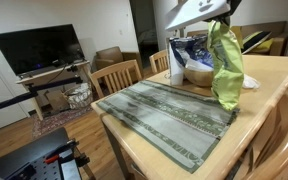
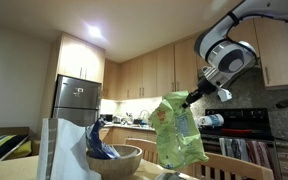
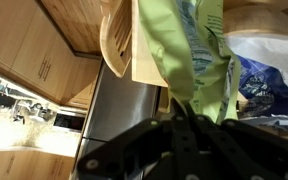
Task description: Pick the bag of popcorn and pour its contents on the cloth on the table
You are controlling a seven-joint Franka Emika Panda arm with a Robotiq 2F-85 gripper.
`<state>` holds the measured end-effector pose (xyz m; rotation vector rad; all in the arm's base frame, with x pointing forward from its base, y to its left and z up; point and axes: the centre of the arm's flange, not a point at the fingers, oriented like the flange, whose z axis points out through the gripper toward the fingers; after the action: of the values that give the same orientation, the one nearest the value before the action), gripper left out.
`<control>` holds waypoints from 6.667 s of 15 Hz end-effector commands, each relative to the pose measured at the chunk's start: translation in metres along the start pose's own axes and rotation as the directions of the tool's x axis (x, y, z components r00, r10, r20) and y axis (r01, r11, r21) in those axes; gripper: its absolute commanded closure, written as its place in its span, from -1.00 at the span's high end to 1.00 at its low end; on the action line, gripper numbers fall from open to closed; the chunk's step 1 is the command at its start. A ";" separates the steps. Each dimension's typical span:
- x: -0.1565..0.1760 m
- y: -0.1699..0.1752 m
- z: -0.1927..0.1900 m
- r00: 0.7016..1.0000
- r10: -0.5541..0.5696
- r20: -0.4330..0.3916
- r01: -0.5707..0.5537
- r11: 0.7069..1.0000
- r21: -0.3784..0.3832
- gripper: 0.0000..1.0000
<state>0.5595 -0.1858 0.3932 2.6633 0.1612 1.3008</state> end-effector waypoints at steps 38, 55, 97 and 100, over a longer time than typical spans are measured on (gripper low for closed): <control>-0.039 0.004 0.056 0.959 -0.279 0.039 0.278 0.960 0.045 -0.98; -0.082 -0.055 0.048 0.910 -0.408 0.069 0.383 0.893 0.235 -1.00; -0.129 -0.077 0.043 0.834 -0.548 0.063 0.486 0.784 0.387 1.00; -0.133 -0.059 0.050 0.854 -0.515 0.072 0.456 0.810 0.369 1.00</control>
<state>0.5006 -0.1426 0.2404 2.6801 1.1130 0.9006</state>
